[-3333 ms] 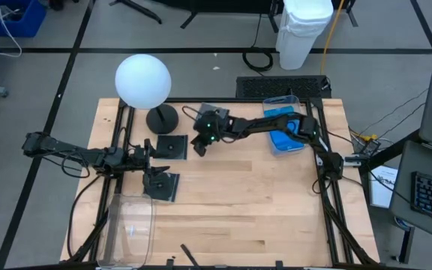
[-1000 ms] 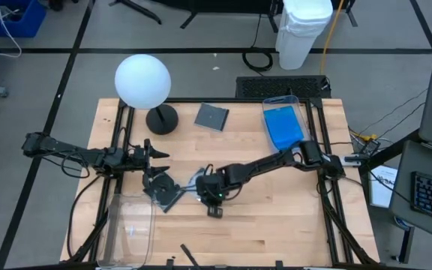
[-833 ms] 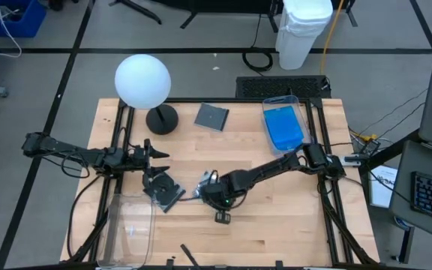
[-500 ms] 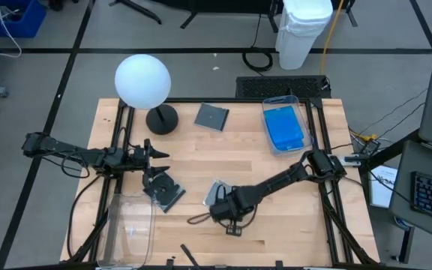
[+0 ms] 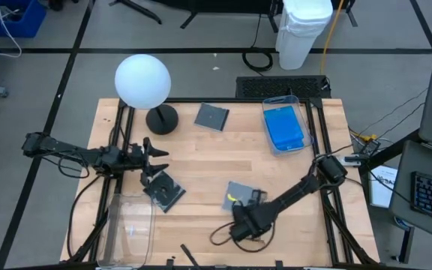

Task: Pick & place jewel cases by type
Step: Put the middle black CD case into the bottom transparent bin

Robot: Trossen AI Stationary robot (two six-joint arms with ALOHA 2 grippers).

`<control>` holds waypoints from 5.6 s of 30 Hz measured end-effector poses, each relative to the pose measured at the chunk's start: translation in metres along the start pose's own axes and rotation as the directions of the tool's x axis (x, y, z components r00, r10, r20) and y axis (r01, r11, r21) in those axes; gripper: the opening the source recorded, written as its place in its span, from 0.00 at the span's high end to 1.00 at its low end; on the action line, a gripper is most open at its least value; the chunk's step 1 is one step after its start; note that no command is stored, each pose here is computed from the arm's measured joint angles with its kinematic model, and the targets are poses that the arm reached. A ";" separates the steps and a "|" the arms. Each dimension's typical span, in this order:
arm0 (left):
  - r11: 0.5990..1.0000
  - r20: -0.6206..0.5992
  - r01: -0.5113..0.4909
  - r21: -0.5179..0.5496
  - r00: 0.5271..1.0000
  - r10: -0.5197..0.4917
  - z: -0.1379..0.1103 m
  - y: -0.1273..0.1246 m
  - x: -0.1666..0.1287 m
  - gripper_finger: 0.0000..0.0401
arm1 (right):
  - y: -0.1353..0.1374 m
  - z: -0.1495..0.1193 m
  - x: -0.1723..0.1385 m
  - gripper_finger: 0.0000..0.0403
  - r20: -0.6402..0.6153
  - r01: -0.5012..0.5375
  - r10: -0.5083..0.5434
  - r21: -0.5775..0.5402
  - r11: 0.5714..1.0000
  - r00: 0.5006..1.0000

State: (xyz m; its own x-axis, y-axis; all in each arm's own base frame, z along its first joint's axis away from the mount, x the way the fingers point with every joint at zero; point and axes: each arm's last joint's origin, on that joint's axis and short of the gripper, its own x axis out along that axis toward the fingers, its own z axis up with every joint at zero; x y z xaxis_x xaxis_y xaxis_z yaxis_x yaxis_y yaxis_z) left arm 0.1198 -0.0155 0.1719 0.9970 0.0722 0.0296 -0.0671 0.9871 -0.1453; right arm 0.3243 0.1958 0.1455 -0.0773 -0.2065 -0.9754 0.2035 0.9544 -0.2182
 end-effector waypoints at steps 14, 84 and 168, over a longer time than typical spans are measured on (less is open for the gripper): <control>1.000 0.096 0.010 -0.022 0.995 -0.008 0.009 -0.001 0.000 0.41 | 0.017 -0.005 -0.017 1.00 0.346 0.124 -0.104 -0.035 0.992 0.932; 0.952 -0.781 0.255 0.168 0.624 -0.029 -0.081 -0.046 0.232 0.41 | -0.067 -0.118 0.101 0.55 0.703 -0.293 0.251 -0.063 0.954 0.665; 0.959 -0.838 0.251 0.129 0.544 -0.029 -0.072 -0.049 0.220 0.41 | -0.096 -0.067 0.086 0.39 0.623 -0.149 0.120 -0.006 0.989 0.773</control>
State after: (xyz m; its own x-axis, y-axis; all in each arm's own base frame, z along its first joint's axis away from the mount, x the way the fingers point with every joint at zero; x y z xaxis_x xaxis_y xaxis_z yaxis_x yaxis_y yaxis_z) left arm 0.3451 -0.0584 0.1140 0.5779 -0.1096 -0.8087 0.1808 0.9835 -0.0040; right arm 0.2324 0.1009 0.0847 0.5726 -0.1792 -0.8000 0.2070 0.9758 -0.0704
